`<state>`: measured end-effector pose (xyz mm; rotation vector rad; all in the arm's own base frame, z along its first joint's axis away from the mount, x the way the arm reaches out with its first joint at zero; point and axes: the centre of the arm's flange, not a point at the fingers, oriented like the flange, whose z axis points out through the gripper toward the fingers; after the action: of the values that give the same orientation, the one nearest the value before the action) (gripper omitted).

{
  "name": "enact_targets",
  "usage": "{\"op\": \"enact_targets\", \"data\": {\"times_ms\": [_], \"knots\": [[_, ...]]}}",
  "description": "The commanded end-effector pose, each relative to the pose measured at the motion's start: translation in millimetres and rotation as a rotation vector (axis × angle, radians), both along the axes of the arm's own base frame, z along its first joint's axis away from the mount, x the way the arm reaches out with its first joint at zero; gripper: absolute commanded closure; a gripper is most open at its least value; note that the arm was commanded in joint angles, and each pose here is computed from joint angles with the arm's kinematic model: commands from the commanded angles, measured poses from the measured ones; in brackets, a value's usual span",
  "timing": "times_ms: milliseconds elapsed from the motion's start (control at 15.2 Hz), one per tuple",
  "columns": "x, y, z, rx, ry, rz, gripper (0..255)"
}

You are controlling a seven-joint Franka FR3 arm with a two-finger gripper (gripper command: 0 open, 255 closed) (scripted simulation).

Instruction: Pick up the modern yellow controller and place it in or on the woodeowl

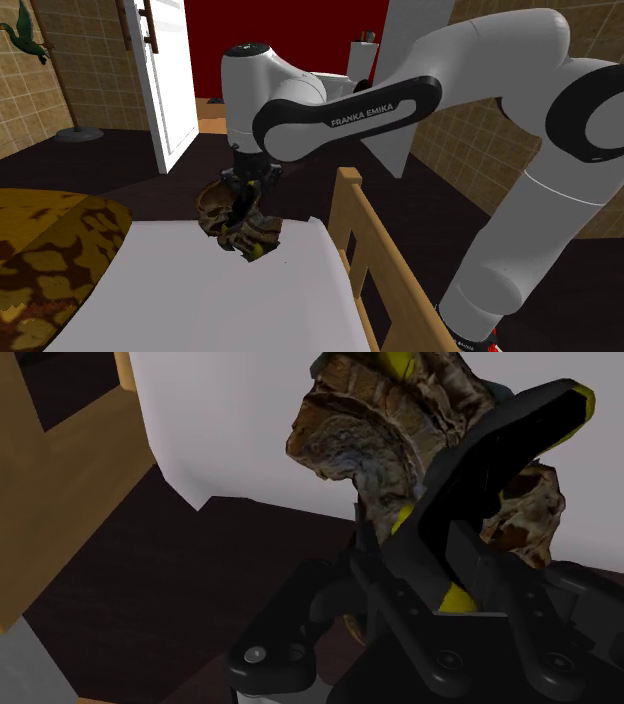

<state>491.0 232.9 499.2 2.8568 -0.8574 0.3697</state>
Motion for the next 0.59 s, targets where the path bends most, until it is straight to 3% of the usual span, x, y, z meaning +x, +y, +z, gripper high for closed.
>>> {"op": "enact_targets", "data": {"times_ms": [0,528], "knots": [[0.5,-1.3,-17.9,-0.002,0.015,0.0,255],[0.5,-1.3,-26.0,-0.002,0.015,0.0,255]]}}
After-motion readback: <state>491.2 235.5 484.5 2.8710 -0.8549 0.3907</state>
